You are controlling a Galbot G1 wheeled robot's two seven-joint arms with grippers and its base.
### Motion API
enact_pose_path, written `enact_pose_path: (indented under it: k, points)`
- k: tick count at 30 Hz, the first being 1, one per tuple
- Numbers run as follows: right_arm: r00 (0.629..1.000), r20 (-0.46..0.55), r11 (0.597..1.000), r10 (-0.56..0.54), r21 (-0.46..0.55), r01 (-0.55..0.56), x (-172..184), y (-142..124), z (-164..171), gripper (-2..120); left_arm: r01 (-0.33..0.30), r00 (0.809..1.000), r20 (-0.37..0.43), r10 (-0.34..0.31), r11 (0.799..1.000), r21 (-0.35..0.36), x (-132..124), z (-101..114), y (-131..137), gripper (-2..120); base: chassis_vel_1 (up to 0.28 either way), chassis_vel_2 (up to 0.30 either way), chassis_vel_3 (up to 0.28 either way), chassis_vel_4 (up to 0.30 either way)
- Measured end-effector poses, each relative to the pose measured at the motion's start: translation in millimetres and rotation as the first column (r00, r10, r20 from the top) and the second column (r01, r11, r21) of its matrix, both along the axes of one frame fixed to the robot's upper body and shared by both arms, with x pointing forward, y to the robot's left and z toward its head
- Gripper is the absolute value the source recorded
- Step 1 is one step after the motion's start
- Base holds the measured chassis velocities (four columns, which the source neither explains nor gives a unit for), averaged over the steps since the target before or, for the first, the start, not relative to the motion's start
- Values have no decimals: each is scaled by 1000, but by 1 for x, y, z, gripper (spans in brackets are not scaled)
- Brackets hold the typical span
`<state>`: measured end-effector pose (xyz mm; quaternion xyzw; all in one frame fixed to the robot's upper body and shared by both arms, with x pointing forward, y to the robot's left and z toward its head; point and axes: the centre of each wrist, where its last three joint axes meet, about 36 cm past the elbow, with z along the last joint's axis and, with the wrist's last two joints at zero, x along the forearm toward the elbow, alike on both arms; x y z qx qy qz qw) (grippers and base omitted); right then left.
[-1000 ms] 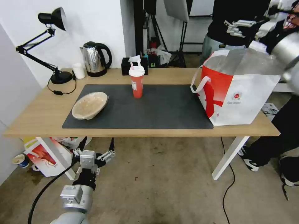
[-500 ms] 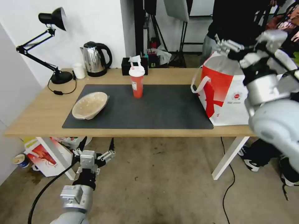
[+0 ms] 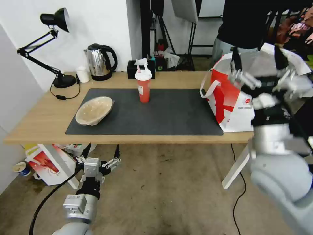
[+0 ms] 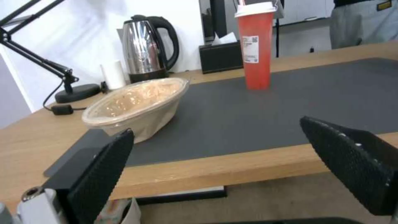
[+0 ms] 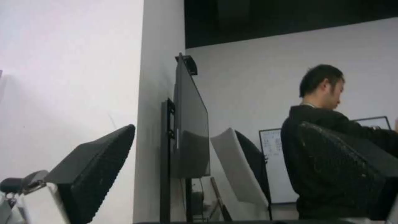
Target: Pick up the trash from the table and place it into the takeout bag.
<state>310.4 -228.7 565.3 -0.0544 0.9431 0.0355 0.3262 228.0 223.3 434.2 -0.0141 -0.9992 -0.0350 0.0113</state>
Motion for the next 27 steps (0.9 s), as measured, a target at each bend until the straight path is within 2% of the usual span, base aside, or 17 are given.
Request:
enact_pose_path:
  k: [9, 13, 18, 27]
  points:
    - [997, -78, 999, 12, 36, -10, -37, 24, -33, 100, 0, 1000, 0, 0, 1000, 0, 0, 0, 0, 100, 0, 0, 0, 0]
    - [990, -134, 999, -34, 36, 39, -69, 38, -48, 100, 0, 1000, 0, 0, 1000, 0, 0, 0, 0, 100, 0, 0, 0, 0]
    - [982, -177, 997, -68, 34, 76, -78, 40, -53, 100, 0, 1000, 0, 0, 1000, 0, 0, 0, 0, 100, 0, 0, 0, 0]
    - [932, -313, 982, -182, -3, 191, -88, 42, -80, 100, 0, 1000, 0, 0, 1000, 0, 0, 0, 0, 100, 0, 0, 0, 0]
